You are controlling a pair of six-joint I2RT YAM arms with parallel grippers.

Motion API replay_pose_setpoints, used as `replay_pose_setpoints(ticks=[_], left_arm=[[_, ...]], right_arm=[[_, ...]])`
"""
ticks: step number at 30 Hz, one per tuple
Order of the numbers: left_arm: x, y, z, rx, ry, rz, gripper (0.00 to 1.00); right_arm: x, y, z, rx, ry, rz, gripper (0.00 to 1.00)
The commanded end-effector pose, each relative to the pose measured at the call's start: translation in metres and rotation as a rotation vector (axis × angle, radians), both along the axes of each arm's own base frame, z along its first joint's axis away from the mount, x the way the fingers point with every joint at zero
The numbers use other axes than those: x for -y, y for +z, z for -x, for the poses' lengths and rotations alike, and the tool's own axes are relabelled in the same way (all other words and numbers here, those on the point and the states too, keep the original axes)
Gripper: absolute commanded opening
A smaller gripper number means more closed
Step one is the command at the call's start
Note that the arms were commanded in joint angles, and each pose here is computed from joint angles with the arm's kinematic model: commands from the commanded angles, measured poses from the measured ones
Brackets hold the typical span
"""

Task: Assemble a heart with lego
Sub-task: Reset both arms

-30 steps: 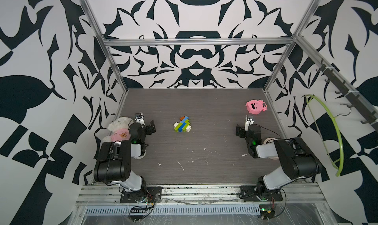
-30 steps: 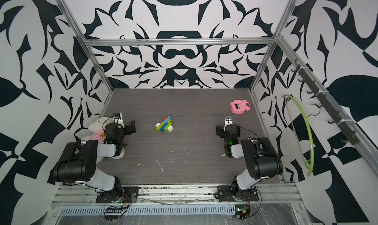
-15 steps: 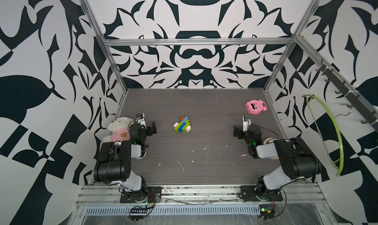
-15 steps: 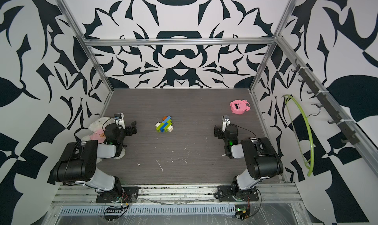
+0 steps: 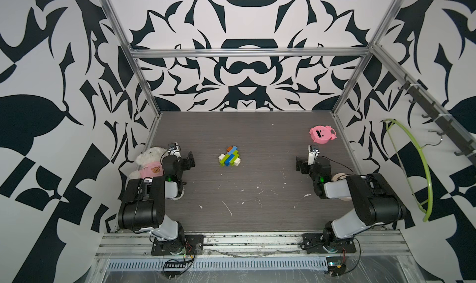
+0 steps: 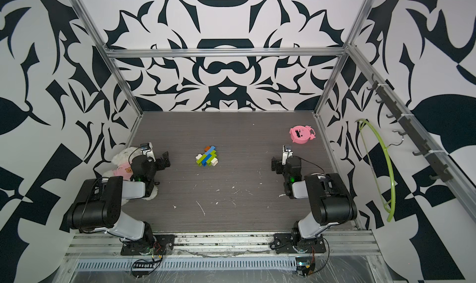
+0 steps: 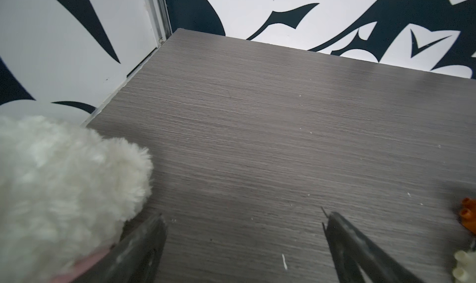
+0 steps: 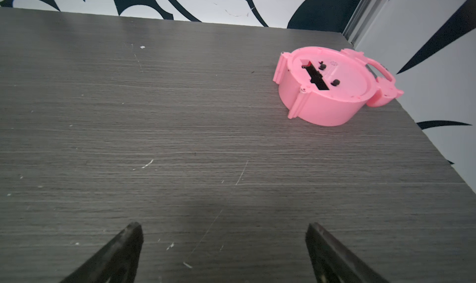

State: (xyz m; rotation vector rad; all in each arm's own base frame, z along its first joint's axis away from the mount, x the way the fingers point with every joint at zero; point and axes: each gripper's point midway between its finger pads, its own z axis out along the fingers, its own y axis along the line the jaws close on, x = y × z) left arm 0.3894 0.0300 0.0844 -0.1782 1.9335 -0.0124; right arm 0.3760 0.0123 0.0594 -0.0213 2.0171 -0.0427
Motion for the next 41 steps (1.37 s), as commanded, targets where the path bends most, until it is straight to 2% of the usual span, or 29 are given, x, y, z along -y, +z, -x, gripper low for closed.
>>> replay_pose_setpoints(ticks=[1, 4, 7, 9, 10, 12, 19, 20, 22, 23, 24, 26, 27, 28, 29, 30, 33, 41], left_arm=[[-0.009, 0.004, -0.003, 0.005, 0.049, -0.003, 0.99], [-0.009, 0.004, -0.003, 0.007, 0.048, -0.004, 0.99], [-0.009, 0.004, -0.003, 0.005, 0.048, -0.004, 0.99], [-0.009, 0.004, -0.003, 0.006, 0.048, -0.003, 0.99], [-0.009, 0.004, -0.003, 0.006, 0.048, -0.003, 0.99], [-0.009, 0.004, -0.003, 0.006, 0.048, -0.003, 0.99], [-0.008, 0.005, -0.004, 0.008, 0.045, 0.0, 0.99], [-0.005, 0.005, -0.003, 0.011, 0.029, 0.003, 0.99], [0.021, 0.007, -0.001, 0.027, -0.129, -0.017, 0.99], [0.024, 0.008, 0.002, 0.036, -0.15, -0.017, 0.99], [0.023, 0.007, 0.003, 0.035, -0.142, -0.018, 0.99], [0.001, 0.005, -0.003, 0.026, -0.006, -0.013, 0.99], [-0.004, 0.005, -0.005, 0.018, 0.026, -0.01, 0.99], [0.0, 0.004, -0.004, 0.009, -0.002, -0.005, 0.99], [0.011, 0.005, -0.003, 0.005, -0.067, -0.013, 0.99], [0.012, 0.005, -0.003, 0.008, -0.074, -0.02, 0.99], [0.01, 0.004, -0.005, 0.002, -0.058, -0.016, 0.99], [0.006, 0.004, -0.005, -0.001, -0.032, -0.016, 0.99]], right_arm=[[-0.008, 0.02, -0.01, 0.063, 0.05, -0.01, 1.0], [0.014, 0.02, -0.008, 0.07, -0.084, -0.01, 1.0], [-0.007, 0.02, -0.009, 0.062, 0.048, -0.014, 0.99], [0.013, 0.02, -0.009, 0.071, -0.071, -0.021, 1.0], [0.013, 0.02, -0.009, 0.066, -0.071, -0.015, 1.0], [-0.001, 0.019, -0.012, 0.046, 0.016, -0.015, 1.0], [0.002, 0.019, -0.011, 0.051, -0.001, -0.02, 1.0], [0.001, 0.018, -0.011, 0.049, 0.006, -0.021, 1.0], [-0.01, 0.019, -0.009, 0.056, 0.077, -0.022, 1.0], [-0.013, 0.02, -0.009, 0.062, 0.091, -0.022, 1.0], [-0.01, 0.02, -0.009, 0.063, 0.076, -0.027, 1.0], [0.01, 0.02, -0.009, 0.065, -0.041, -0.036, 1.0], [0.009, 0.02, -0.009, 0.064, -0.036, -0.033, 1.0], [-0.004, 0.018, -0.011, 0.049, 0.047, -0.034, 1.0], [-0.01, 0.019, -0.009, 0.055, 0.079, -0.03, 1.0], [-0.012, 0.02, -0.007, 0.063, 0.097, -0.031, 1.0], [-0.005, 0.019, -0.011, 0.05, 0.047, -0.035, 1.0], [-0.005, 0.019, -0.01, 0.052, 0.048, -0.032, 1.0]])
